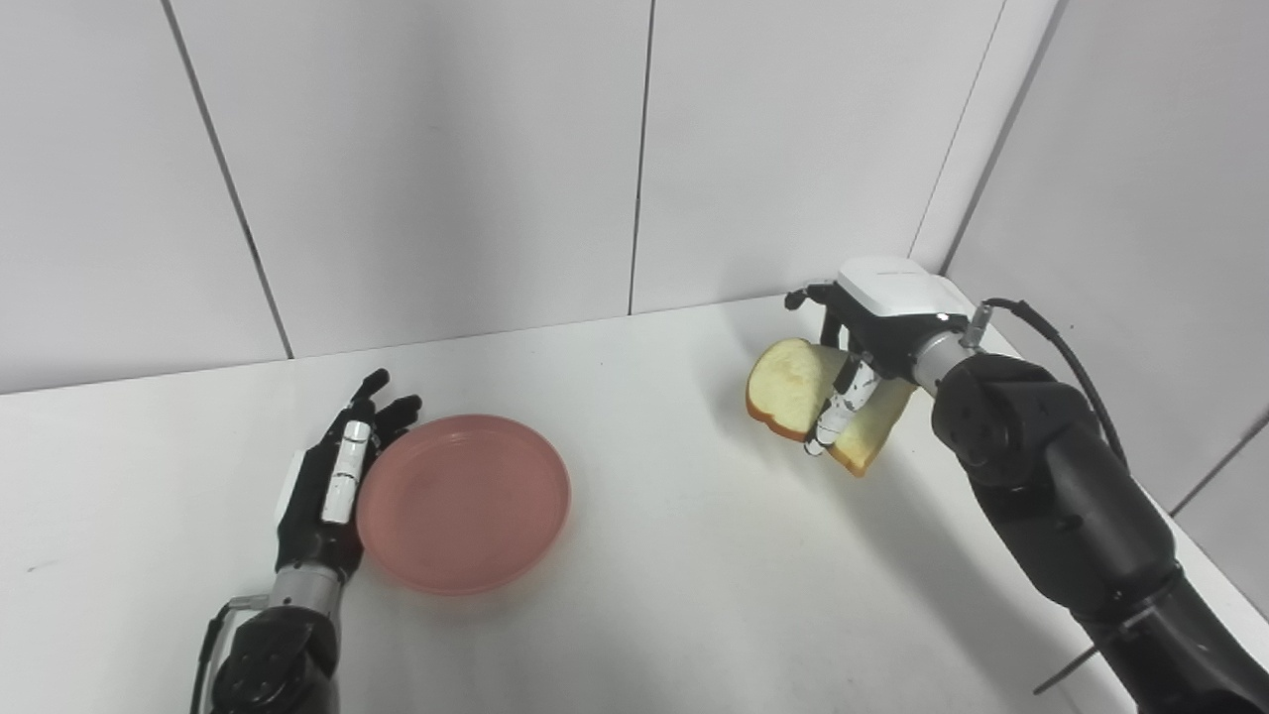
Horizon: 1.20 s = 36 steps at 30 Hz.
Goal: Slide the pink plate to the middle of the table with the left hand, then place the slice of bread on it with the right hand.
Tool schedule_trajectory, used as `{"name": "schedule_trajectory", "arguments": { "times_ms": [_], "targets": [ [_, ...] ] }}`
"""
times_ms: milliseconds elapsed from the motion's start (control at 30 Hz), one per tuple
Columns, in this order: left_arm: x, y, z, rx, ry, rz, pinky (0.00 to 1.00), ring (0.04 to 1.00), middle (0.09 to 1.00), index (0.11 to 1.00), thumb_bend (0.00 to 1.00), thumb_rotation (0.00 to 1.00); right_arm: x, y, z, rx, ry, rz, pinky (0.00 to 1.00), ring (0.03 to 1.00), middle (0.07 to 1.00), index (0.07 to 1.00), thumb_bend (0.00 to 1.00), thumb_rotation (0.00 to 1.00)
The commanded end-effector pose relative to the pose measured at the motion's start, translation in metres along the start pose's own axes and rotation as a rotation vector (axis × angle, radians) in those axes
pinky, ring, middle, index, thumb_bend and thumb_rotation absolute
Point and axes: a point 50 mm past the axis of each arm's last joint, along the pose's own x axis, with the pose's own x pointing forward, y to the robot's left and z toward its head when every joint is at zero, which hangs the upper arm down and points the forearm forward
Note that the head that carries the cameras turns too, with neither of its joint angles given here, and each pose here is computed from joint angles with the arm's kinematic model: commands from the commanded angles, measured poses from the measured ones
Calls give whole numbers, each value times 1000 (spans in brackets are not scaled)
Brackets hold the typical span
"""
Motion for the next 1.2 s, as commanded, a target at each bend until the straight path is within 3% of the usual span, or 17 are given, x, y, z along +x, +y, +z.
{"name": "schedule_trajectory", "arguments": {
  "times_ms": [0, 200, 467, 600, 800, 867, 933, 1033, 1167],
  "targets": [
    [-18, -12, -31, -29, 99, 17, 840, 823, 764, 859, 704, 878, 0, -28, 16, -21, -65, -92, 138, 201, 309, 780, 951, 72],
    [-18, -20, -33, -20, 100, 20, 840, 825, 773, 867, 691, 892, 11, -22, 58, -15, -176, -90, 180, 256, 373, 755, 955, 97],
    [-18, -29, -37, -37, 107, 36, 850, 821, 770, 868, 643, 899, 26, -9, 119, 48, -279, -35, 172, 245, 359, 769, 939, 84],
    [-17, -34, -37, -43, 111, 38, 866, 833, 777, 878, 667, 905, 31, -2, 148, 64, -326, -12, 175, 258, 384, 777, 936, 92],
    [-18, -41, -34, -40, 89, 42, 849, 823, 775, 877, 704, 929, 41, 5, 174, 80, -360, 14, 144, 223, 345, 785, 938, 96],
    [-20, -42, -34, -38, 89, 46, 846, 819, 769, 871, 704, 936, 45, 8, 180, 79, -367, 26, 224, 323, 454, 778, 929, 140],
    [-21, -43, -35, -33, 92, 52, 848, 820, 765, 868, 706, 940, 48, 10, 186, 90, -383, 37, 281, 358, 480, 779, 926, 127],
    [-22, -43, -35, -31, 93, 59, 868, 825, 762, 863, 722, 942, 52, 13, 196, 87, -400, 49, 294, 352, 461, 787, 931, 113],
    [-24, -42, -33, -40, 78, 76, 860, 814, 758, 857, 742, 948, 61, 23, 209, 98, -416, 77, 193, 267, 374, 800, 933, 90]
  ]
}}
